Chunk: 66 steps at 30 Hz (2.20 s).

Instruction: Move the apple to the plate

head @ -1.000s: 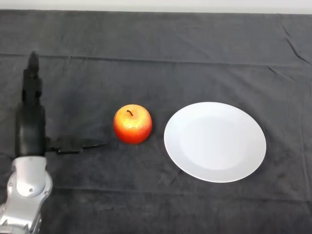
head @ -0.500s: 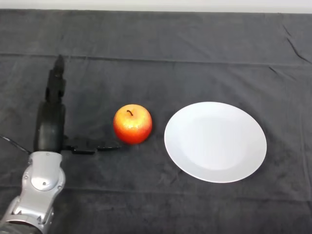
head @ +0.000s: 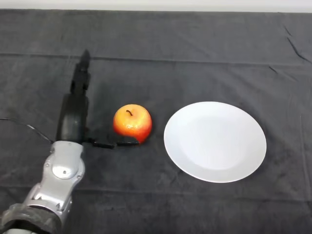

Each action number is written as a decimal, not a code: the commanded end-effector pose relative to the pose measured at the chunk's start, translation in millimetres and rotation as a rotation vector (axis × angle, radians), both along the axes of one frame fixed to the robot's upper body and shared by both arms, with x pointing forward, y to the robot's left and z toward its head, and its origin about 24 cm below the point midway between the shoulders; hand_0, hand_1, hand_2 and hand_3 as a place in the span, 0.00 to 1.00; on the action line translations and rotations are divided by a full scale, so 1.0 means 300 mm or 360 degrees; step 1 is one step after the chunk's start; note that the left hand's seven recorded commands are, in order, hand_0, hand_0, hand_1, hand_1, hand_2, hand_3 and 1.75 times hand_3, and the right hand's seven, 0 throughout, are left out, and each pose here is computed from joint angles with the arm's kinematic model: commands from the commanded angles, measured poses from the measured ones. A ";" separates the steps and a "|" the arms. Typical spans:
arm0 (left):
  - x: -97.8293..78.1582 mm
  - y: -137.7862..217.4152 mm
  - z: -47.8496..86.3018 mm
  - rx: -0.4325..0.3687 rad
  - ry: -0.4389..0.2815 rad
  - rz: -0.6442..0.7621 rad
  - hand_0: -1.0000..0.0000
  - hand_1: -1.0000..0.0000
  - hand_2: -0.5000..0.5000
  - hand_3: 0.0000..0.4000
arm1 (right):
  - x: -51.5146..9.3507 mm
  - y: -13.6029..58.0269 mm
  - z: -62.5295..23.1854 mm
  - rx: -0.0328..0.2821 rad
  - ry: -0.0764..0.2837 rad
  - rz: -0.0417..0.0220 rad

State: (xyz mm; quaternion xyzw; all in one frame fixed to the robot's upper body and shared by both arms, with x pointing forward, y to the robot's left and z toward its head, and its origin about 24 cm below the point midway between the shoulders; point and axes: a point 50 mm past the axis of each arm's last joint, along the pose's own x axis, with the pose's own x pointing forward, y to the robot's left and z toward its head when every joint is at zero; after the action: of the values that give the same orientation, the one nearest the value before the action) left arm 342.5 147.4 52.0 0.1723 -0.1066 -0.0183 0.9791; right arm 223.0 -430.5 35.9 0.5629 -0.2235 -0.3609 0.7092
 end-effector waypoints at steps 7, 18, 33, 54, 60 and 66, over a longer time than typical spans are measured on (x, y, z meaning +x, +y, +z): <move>0.023 -0.027 0.016 0.0029 -0.0018 -0.0083 1.00 1.00 0.50 0.00 | -0.022 -0.030 0.025 -0.0047 -0.0017 -0.0043; 0.021 -0.014 -0.023 0.0091 0.0080 -0.0104 0.56 1.00 0.28 0.44 | -0.022 -0.030 0.025 -0.0045 -0.0019 -0.0043; 0.059 -0.006 0.027 0.0168 0.0064 -0.0101 0.00 0.00 0.50 1.00 | -0.022 -0.030 0.025 -0.0045 -0.0022 -0.0043; 0.051 -0.137 0.113 0.0220 -0.0183 -0.0224 0.00 0.00 0.50 1.00 | -0.022 -0.030 0.025 -0.0046 -0.0021 -0.0043; 0.034 -0.188 0.121 0.0236 -0.0206 -0.0307 0.00 0.00 0.50 1.00 | -0.022 -0.030 0.025 -0.0046 -0.0021 -0.0043; 0.016 -0.231 0.121 0.0255 -0.0215 -0.0390 0.00 0.00 0.50 1.00 | -0.022 -0.030 0.025 -0.0047 -0.0020 -0.0042</move>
State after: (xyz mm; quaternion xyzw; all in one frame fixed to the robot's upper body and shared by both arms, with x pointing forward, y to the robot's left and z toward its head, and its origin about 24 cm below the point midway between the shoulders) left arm 347.9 76.3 87.3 0.2279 -0.1867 -0.1382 0.9456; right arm 223.0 -430.5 35.9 0.5630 -0.2236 -0.3609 0.7091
